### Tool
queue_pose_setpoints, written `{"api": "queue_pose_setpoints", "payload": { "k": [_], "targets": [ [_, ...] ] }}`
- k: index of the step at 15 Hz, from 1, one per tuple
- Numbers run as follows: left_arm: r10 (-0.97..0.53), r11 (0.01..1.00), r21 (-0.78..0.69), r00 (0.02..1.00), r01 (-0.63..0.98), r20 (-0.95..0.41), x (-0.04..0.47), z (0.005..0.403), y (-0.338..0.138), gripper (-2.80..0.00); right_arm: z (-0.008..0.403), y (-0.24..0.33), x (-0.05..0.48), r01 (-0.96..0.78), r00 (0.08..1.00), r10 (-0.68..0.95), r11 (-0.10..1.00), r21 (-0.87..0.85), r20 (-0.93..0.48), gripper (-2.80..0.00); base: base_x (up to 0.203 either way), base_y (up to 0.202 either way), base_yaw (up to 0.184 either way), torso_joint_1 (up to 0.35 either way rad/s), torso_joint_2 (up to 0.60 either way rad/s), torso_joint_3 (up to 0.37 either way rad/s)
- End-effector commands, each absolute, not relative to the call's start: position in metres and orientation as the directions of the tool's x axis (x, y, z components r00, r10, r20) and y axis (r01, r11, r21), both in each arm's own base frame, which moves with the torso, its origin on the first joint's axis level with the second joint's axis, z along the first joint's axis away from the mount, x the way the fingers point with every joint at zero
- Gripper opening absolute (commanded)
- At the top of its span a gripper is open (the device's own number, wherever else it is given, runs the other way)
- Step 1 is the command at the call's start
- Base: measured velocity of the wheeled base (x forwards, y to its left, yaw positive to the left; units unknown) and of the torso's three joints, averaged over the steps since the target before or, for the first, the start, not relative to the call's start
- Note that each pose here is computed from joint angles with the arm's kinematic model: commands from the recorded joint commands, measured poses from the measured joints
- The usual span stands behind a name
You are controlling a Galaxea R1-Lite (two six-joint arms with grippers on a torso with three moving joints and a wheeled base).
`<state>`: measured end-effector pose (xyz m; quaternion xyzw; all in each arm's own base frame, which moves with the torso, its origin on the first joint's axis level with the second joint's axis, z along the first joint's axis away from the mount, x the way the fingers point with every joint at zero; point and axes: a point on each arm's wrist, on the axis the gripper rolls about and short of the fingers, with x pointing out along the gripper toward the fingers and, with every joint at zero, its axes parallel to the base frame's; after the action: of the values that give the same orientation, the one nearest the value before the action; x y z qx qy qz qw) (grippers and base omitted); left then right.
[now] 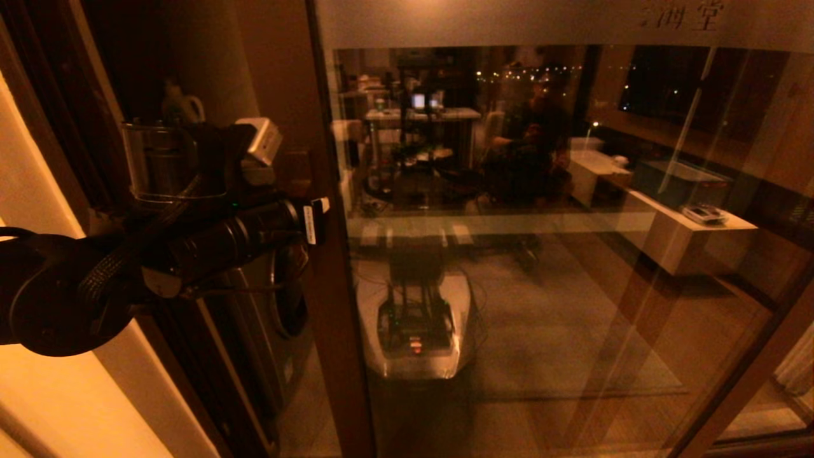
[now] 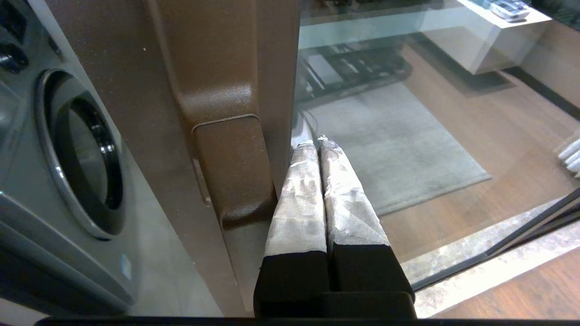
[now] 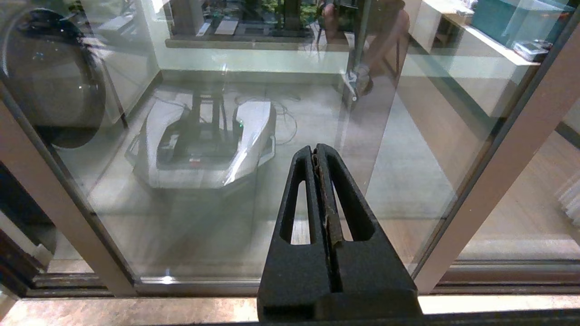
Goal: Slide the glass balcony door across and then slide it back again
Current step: Close the slid door
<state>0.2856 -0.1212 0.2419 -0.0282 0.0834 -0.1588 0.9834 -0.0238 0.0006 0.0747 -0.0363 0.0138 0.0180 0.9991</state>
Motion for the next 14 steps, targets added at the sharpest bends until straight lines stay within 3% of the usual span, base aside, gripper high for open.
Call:
{"api": "queue_pose_setpoints", "payload": {
  "k": [1,14],
  "targets": [
    [-0.294,0.956,-0.071,0.944,0.286,-0.151,0.287,0.243,-0.115,-2.8,0.075,0.001,-0.024,-0.039,0.999,0.037,0.997,-0.073,-0.031,-2.8,0.0,0.0,0.0,0.0,0.0,0.0],
    [-0.214,0.977,-0.035,0.967,0.211,-0.14,0.288,0.246,-0.088,-2.8,0.075,0.001,-0.024,-0.039,0.999,0.037,0.997,-0.073,-0.031,-2.8,0.0,0.0,0.0,0.0,0.0,0.0]
  ]
}}
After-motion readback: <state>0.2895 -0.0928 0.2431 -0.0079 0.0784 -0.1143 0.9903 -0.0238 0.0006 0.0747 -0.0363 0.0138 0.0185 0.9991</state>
